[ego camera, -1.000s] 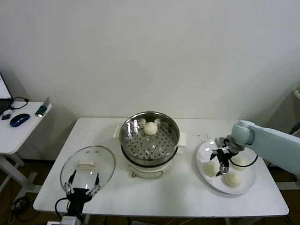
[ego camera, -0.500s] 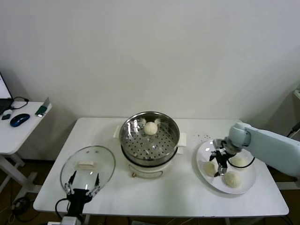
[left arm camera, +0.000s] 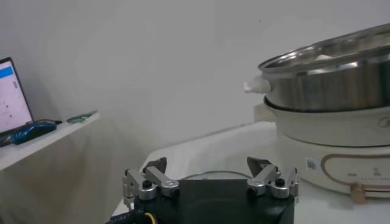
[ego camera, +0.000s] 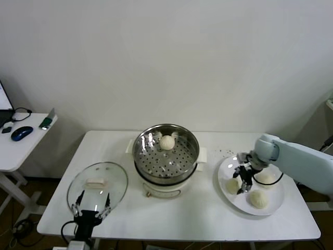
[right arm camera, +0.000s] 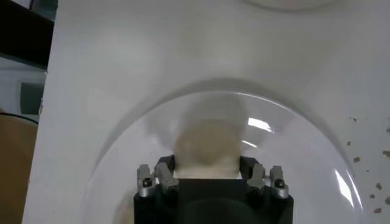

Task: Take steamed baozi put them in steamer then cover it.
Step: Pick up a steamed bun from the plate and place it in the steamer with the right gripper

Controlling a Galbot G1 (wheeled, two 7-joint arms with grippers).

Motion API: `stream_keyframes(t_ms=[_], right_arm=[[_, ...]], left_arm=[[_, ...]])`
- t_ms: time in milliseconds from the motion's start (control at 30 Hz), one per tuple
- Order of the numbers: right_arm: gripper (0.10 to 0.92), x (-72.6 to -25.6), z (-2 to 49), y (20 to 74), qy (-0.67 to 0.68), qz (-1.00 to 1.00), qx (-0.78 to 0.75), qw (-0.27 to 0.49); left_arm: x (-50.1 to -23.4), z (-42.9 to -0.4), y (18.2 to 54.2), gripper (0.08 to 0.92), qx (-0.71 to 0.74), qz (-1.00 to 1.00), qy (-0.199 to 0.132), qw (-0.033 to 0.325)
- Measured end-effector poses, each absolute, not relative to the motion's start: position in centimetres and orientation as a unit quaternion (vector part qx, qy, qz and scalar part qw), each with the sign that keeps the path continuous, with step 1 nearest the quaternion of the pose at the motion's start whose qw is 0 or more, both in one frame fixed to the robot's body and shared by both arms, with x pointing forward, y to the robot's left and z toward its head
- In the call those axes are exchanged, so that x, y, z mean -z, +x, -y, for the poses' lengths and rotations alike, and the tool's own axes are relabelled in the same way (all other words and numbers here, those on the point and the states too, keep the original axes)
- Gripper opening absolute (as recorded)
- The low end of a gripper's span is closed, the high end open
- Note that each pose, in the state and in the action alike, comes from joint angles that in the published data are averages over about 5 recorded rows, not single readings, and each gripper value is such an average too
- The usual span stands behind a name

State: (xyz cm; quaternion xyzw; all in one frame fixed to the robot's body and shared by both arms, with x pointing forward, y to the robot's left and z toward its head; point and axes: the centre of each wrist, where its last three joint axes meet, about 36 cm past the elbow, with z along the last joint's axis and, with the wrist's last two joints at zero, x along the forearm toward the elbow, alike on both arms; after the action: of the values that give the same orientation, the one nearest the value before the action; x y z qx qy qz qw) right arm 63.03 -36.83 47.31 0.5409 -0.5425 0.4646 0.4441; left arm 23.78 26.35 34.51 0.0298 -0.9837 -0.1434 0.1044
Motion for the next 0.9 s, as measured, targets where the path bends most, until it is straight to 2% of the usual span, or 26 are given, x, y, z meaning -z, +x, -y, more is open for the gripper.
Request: stream_keyframes(t_ms=[133,333,567,733,900], right_arm=[[0.670,-50.9,36.6,64.6,0.536,0.553,-0.471,0.430],[0.670,-59.0,35.3,67.4,0.525,0.576,-0.480,0.403],[0.669,-68.1,31.3,69.3,0.519,0.596,-0.491,0.367],[0.667,-71.5,26.4,70.1,0.522,0.597,-0.501,0.347],[0.664,-72.5,20.7,70.8,0.531,0.590,-0.510,0.330]], left_arm=[[-34.7,-26.0,24.0,0.823,0.143,0.984,0.025,0.102],[-34.9,-25.4,24.1,0.823,0.144,0.985,0.017,0.097],[-34.8,-24.5,24.1,0.823,0.140,0.986,0.006,0.094],[-35.2,-23.9,24.1,0.823,0.142,0.986,-0.005,0.088],[-35.6,-23.6,24.0,0.823,0.147,0.986,-0.013,0.082]])
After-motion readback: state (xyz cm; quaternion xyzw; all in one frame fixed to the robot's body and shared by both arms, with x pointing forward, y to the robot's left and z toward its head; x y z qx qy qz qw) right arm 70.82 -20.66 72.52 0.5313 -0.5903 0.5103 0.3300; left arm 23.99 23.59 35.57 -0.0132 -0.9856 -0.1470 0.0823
